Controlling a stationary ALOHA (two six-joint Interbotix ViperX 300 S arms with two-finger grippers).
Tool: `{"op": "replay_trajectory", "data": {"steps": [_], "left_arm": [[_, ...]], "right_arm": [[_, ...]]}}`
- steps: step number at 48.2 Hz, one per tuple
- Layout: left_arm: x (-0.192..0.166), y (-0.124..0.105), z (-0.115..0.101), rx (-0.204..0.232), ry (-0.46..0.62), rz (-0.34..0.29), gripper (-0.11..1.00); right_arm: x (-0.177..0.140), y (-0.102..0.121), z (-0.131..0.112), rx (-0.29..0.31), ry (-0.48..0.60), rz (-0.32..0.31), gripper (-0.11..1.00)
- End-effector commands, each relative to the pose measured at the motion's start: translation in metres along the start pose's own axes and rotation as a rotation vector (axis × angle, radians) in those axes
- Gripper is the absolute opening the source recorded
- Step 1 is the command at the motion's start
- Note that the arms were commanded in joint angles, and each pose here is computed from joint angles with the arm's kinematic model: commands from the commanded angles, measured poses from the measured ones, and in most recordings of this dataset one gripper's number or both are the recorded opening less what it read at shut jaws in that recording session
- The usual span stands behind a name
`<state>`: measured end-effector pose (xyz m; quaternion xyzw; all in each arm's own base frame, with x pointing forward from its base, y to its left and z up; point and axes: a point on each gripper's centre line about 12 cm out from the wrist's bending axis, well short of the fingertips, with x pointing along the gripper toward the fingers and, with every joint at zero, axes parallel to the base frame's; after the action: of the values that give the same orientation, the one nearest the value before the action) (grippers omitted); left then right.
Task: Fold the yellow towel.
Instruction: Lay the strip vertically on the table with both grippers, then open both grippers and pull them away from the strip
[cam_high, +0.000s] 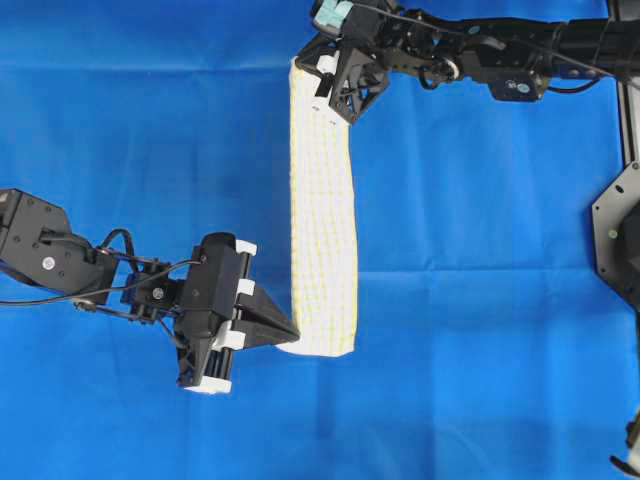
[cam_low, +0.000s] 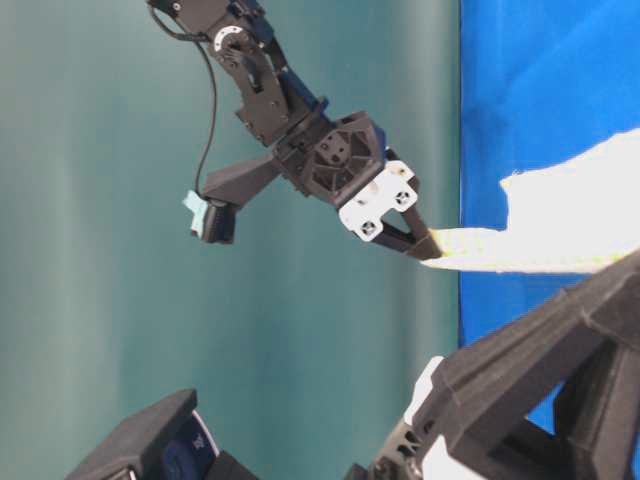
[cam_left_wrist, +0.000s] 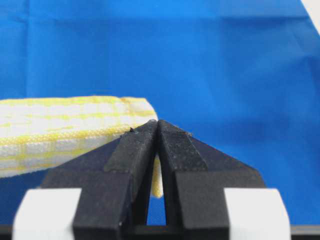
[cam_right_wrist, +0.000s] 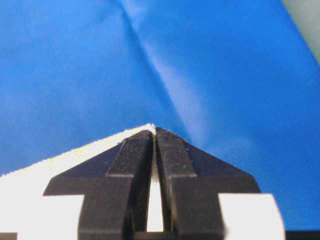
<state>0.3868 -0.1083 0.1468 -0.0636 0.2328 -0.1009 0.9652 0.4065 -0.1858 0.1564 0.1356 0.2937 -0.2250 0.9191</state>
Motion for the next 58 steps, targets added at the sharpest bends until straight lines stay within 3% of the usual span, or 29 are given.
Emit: {"op": "replay_trajectory", "data": {"steps": [1,13,17,23,26,41,58], "left_arm": [[-0.004,-0.007,0.008,0.007,-0.026,-0.019,0.03],[-0.006,-0.005,0.004,0.005,0.016,-0.01,0.37],[-0.009,-0.005,0.002,0.005,0.062,-0.005,0.44],[-0.021,-0.007,0.002,0.006,0.144,0.002,0.44],[-0.027,-0.007,0.004,0.006,0.166,0.004,0.44],[-0.061,0.005,0.02,-0.013,0.125,0.028,0.44],[-0.098,0.057,0.036,-0.051,-0.028,0.151,0.44]], "right_arm": [[-0.003,0.001,0.017,0.0,-0.052,0.004,0.02],[-0.001,0.007,0.015,-0.003,-0.047,0.013,0.04],[-0.002,0.007,0.014,0.004,-0.041,0.015,0.21],[-0.006,0.007,0.012,-0.006,-0.038,0.014,0.57],[-0.011,0.01,0.011,-0.015,-0.04,0.02,0.67],[-0.062,0.011,0.001,-0.019,-0.065,0.031,0.64],[-0.125,0.039,-0.027,-0.069,-0.17,0.12,0.64]]}}
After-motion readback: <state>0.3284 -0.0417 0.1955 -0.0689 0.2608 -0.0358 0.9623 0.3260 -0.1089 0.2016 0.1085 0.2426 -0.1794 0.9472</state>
